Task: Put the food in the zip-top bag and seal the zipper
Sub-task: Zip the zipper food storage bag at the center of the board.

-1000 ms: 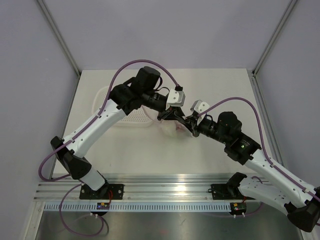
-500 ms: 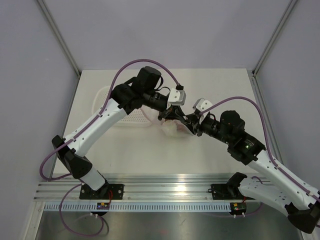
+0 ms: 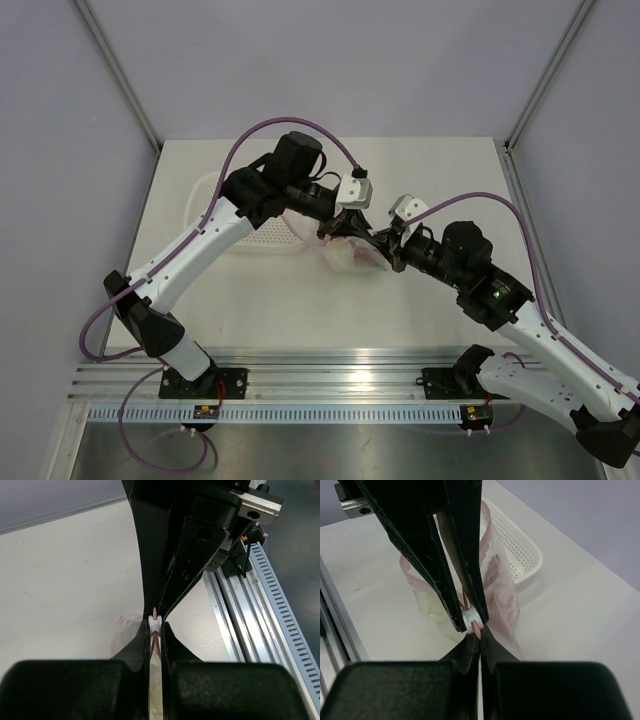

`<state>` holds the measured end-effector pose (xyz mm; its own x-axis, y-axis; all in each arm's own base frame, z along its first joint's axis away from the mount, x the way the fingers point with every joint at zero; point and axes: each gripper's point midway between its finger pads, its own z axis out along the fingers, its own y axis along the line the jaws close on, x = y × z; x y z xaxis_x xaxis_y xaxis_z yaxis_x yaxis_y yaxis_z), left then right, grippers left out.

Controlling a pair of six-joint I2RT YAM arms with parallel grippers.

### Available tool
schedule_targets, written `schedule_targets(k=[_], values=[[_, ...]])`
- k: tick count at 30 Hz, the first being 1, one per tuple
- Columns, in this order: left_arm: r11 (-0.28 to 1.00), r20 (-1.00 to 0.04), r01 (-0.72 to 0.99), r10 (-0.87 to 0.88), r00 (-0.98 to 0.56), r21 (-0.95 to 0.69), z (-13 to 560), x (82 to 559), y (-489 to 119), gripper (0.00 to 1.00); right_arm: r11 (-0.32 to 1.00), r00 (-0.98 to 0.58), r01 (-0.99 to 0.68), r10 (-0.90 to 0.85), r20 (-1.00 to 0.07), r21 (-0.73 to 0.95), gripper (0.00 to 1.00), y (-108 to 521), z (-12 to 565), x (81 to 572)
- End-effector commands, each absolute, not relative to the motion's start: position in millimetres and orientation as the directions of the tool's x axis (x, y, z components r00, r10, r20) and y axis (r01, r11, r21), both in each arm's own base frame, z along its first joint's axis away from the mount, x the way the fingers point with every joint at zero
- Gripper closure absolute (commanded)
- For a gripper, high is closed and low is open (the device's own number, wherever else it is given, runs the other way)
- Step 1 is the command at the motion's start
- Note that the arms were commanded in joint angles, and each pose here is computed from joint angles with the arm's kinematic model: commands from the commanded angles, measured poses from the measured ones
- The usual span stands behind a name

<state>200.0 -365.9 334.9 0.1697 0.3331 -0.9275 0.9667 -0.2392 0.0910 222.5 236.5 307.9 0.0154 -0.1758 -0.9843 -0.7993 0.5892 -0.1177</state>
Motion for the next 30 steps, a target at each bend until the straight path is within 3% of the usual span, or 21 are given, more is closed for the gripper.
schedule_targets(k=[1,8,20,30], values=[[-0.238,-0.932,0.965,0.313,0.184,0.111,346,201,-367,1.0,0.713,0.129,-0.693,-0.02,-0.991,-0.105,1.0,220,361,239],[-0.206,-0.928,0.973,0.335,0.166,0.1,336,212,-363,1.0,0.845,0.198,-0.533,0.064,-0.978,-0.053,1.0,182,382,249],[-0.084,-0.926,0.996,0.374,0.054,0.024,318,253,-327,1.0,0.917,0.195,-0.394,0.028,-0.98,-0.052,1.0,149,380,253],[0.163,-0.931,0.985,0.35,-0.107,-0.052,294,281,-269,1.0,0.963,0.185,-0.259,-0.025,-0.982,-0.073,1.0,119,374,256]])
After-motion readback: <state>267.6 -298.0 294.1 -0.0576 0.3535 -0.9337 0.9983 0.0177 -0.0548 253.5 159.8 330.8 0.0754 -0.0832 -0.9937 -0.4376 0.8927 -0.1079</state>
